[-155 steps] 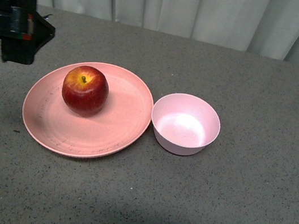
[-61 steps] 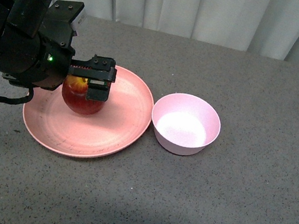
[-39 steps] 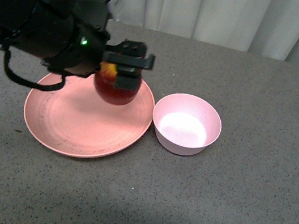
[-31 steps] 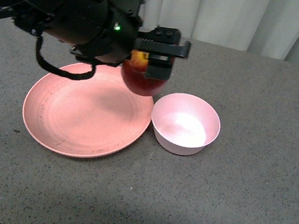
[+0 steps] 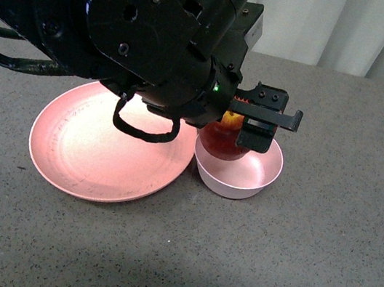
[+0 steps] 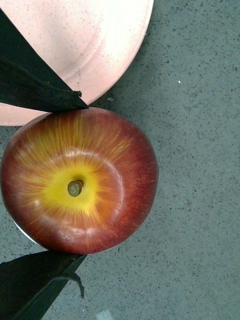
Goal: Move apple from plate to bowl
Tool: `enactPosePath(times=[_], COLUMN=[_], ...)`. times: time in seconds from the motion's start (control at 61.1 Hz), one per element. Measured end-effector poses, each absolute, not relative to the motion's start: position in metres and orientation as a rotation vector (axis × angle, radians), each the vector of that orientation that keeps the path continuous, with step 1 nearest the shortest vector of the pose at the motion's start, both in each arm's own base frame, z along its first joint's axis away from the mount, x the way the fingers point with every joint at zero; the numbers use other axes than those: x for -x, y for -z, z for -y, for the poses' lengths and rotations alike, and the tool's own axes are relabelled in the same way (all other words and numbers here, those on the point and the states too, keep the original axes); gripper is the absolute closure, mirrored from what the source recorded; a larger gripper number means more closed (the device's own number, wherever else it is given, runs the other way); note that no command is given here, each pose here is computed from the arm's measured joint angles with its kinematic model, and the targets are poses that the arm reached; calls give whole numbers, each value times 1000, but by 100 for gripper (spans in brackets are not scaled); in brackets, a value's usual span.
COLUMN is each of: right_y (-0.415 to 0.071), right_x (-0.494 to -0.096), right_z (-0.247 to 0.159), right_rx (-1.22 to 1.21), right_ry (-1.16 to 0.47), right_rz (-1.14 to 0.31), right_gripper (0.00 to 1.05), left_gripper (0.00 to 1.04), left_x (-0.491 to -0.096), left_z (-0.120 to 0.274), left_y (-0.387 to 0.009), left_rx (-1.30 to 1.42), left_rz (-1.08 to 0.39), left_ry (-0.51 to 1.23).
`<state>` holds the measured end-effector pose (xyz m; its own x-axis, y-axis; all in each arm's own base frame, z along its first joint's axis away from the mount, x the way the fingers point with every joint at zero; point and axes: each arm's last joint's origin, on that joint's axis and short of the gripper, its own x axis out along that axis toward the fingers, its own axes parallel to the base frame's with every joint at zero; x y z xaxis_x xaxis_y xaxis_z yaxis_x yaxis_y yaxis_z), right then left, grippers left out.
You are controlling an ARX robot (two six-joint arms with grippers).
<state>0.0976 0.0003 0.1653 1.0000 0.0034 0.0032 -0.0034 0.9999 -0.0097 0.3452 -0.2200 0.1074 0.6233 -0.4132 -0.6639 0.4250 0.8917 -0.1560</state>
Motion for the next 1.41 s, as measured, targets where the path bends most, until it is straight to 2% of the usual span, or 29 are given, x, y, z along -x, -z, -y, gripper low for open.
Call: enactPosePath(times=[0.474,0.654,0.687,0.949,1.162,1.407], right_y=[-165,-165,-165,-165,-165,-165], right_x=[-98,-98,-98,-98,-98,-98], right_z=[0,0,0,0,0,0], right_rx=[10,10,10,10,10,10], right_ry=[-3,-3,-3,-3,-3,-3], right_rz=[3,3,3,3,3,3], right_gripper=[9,9,9,9,9,9], left_gripper=[35,8,5,7,7,7], left_x=[-347,-347,-347,-340,-324,-289], left_z=[226,227,227,212,172,125], left_y=[-91,-93,-93,-123,-145,-142], left_rx=[-76,-71,-69,14,71,76], left_rz=[-772,-770,-769,-676,-561,-527], left_ry=[485,498,502,488,382,246])
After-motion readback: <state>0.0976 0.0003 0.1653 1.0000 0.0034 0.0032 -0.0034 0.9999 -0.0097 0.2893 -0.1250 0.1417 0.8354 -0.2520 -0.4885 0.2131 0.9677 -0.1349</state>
